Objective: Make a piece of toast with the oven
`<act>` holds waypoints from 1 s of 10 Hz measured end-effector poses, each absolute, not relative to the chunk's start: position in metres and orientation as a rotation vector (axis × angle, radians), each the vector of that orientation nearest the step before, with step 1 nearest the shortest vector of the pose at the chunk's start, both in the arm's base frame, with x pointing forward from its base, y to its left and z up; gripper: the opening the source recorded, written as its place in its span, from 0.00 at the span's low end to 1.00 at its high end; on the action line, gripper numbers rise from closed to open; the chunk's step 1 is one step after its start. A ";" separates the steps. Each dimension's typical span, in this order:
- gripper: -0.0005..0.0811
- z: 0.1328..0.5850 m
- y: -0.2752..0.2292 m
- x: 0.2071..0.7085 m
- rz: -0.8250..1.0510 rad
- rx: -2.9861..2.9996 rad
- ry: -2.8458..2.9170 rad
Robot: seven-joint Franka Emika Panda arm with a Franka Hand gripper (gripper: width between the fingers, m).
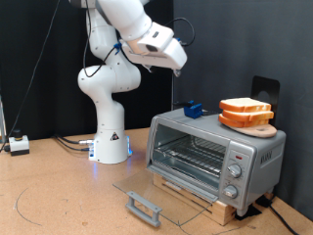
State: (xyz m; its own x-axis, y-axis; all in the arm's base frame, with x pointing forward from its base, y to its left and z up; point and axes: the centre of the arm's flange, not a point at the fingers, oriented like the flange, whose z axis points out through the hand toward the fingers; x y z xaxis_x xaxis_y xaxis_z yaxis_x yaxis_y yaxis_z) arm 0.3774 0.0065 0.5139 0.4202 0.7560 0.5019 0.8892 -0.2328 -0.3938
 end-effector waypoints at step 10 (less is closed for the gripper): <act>1.00 0.512 0.086 0.306 -0.144 -2.168 -1.414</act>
State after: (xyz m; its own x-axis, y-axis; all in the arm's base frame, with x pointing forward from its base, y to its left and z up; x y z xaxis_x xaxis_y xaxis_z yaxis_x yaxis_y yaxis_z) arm 0.3062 0.0857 0.5118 0.4432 0.8162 0.3706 0.8741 -0.3020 -0.3804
